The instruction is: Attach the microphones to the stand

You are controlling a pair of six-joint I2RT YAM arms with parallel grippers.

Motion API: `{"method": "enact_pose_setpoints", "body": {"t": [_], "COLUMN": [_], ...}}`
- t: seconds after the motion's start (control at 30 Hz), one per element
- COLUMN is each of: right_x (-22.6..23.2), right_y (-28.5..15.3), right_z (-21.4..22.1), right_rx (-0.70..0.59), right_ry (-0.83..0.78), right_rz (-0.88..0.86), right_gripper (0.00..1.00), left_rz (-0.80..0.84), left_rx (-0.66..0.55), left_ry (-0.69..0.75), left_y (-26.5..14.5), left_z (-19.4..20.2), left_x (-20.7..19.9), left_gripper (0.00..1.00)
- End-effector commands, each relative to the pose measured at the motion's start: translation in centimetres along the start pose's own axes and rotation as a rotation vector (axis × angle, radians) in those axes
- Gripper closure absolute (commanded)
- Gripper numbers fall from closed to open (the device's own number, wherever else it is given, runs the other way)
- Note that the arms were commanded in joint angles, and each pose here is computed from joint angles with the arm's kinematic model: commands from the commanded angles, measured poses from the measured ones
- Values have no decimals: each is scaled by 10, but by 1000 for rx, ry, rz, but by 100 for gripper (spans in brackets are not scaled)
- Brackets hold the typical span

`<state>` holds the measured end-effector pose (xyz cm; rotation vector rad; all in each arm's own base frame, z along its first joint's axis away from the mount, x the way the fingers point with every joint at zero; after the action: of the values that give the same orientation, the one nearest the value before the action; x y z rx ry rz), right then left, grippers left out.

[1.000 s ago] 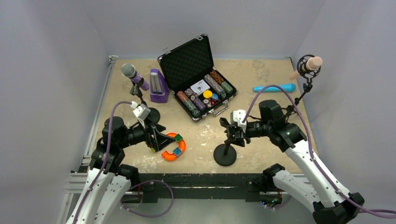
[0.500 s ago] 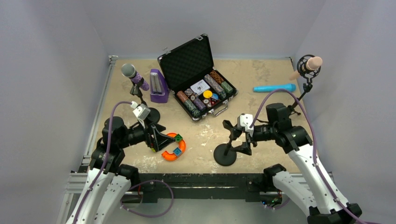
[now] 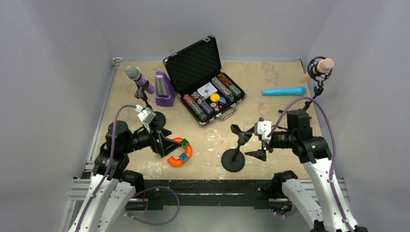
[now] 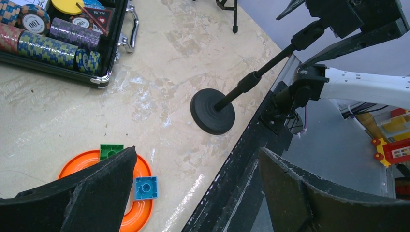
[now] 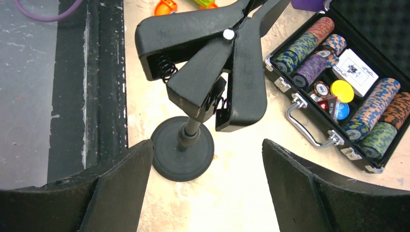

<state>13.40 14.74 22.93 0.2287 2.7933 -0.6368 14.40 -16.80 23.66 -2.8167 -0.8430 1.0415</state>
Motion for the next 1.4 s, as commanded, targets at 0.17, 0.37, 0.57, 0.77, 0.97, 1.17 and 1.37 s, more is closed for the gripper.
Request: {"method": "enact_pose_setpoints", "body": {"t": [0.17,0.37,0.57,0.77,0.97,1.17,1.37], "right_x": [-2,1,1,-6,-15,-23,-28], "right_y": [-13,-16,-16,-16,-16,-17,-16], "right_z": [0,5,15,22,29,34,37], "right_rx": [14,10,24,40,42,26,-4], "right_ry": [-36,-32,-10,-9,9,34,65], "right_rz": [54,94,120,147,183,199,193], "right_gripper": [14,14,14,14,14,13,13], "left_rz": [32,36,35,34,33,32,31], "left_rx": [-15,-14,-14,-13,-13,-12,-12], "left_ry": [43,42,42,39,38,38,37], "left_y": [1,1,1,1,1,1,1], "left_z": [-4,-3,-3,-3,-3,-3,-3], "left_x": [-4,-5,-5,-5,-4,-4,-4], "left_gripper": [1,1,1,1,1,1,1]}}
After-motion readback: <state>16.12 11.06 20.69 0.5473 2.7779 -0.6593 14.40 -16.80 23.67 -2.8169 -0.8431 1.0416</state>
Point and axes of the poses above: each gripper's point midway between its finger pads, its own y axis out along the fingers, its own x axis along the line the jaws close on, z = x × y, the point moved 1 cm from there along -y, back along the fingers, and after that the axes turned 7 degrees about -y, right-handed, at the moved point
